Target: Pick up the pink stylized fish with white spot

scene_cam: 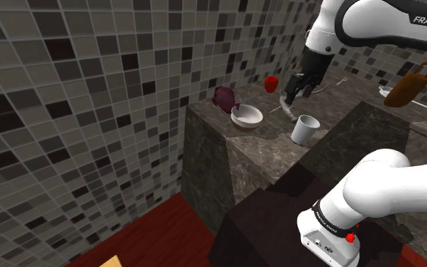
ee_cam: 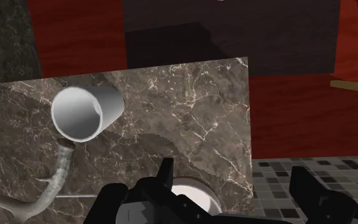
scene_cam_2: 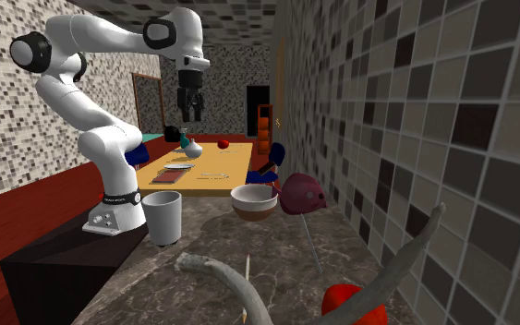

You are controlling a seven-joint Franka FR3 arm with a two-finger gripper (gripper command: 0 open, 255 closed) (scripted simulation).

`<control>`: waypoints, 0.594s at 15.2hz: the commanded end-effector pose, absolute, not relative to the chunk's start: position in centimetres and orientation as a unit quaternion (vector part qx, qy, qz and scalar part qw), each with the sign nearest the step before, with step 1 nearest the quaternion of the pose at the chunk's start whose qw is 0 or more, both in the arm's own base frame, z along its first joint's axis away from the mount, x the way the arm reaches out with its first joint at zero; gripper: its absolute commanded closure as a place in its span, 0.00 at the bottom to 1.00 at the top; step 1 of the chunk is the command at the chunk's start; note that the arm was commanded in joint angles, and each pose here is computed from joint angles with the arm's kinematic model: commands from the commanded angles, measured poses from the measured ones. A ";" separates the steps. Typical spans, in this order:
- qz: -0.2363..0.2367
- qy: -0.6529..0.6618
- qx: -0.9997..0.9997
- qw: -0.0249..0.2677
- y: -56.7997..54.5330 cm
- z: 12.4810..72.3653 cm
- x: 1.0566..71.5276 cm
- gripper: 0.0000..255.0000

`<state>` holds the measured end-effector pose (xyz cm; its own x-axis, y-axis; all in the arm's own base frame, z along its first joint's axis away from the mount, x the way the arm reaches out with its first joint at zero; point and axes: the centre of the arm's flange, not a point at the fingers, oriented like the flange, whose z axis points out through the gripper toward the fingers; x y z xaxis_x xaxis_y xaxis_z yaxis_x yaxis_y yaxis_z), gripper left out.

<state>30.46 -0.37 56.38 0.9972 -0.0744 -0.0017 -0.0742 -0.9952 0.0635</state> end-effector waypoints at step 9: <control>0.017 -0.026 0.999 0.027 -2.8 50.5 38.3 0.00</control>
<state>37.37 -2.71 51.42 0.9981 -0.0540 0.0290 -0.0555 -0.9970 0.0542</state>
